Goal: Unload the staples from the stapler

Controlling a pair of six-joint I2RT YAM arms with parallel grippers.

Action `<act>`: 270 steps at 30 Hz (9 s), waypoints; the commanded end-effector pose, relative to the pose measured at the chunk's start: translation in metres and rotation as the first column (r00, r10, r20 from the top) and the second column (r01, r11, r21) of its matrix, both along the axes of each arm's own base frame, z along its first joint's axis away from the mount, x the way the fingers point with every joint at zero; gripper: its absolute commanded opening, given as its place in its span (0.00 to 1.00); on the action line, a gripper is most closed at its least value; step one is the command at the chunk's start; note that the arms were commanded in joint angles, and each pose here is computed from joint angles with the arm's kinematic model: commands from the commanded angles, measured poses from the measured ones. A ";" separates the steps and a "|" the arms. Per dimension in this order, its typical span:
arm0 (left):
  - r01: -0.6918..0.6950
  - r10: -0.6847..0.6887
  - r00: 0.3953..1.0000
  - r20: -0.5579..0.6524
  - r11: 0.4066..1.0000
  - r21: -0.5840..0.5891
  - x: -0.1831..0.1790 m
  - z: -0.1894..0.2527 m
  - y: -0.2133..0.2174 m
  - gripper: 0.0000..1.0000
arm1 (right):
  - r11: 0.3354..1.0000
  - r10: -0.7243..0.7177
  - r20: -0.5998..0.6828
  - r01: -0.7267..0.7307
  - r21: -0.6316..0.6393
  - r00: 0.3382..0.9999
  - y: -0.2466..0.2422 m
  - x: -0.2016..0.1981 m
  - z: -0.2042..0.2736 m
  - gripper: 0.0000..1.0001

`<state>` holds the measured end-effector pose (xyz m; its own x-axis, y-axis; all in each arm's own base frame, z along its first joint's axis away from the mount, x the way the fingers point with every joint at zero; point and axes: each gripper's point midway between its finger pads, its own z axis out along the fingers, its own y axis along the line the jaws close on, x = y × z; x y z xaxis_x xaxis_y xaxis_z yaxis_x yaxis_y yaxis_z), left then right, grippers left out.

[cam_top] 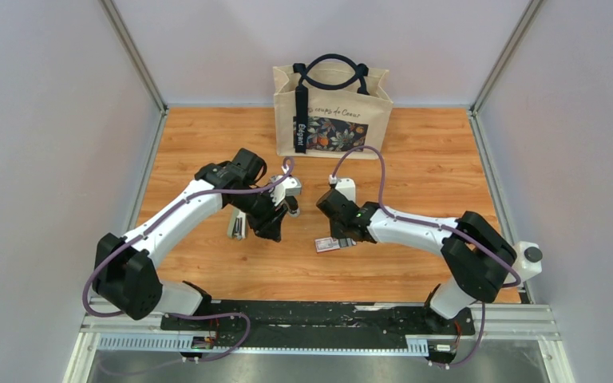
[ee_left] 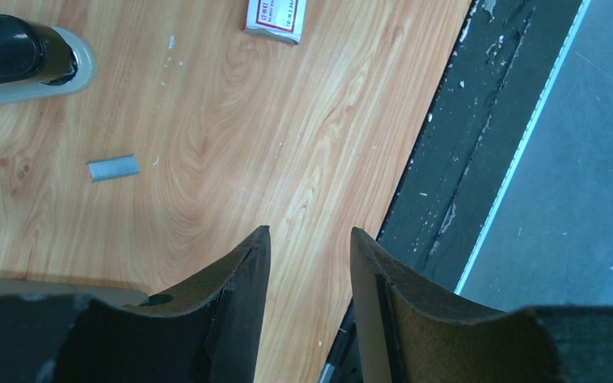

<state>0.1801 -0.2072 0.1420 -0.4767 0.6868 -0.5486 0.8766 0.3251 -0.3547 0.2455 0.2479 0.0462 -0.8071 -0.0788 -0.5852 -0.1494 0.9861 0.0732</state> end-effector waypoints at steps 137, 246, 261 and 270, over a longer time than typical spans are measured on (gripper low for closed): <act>0.803 -0.983 0.040 0.180 0.139 0.579 0.063 -0.135 0.009 0.37 | 0.888 -0.110 0.170 0.020 0.459 0.979 -0.049 -0.005 0.043 0.35; -0.193 -0.083 0.964 -0.253 0.438 -0.878 0.016 0.299 -0.096 0.00 | 0.361 0.175 0.640 -0.654 0.665 0.748 0.041 -0.042 0.374 0.25; -0.200 0.037 0.974 -0.223 0.601 -0.774 0.025 0.258 -0.095 0.69 | 0.640 0.208 0.500 -0.503 0.580 0.841 0.015 -0.026 0.298 0.02; -0.273 0.185 0.960 -0.211 0.786 -0.555 0.040 0.202 -0.076 0.78 | 0.837 0.246 0.238 -0.330 0.436 0.939 -0.004 -0.013 0.171 0.00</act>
<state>0.2224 -0.2996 0.3805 -0.6915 0.0019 -0.7224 0.7207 0.0713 -0.6896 0.2262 0.2608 0.2796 -0.6137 0.1290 -0.7789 -0.5553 0.6307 0.5420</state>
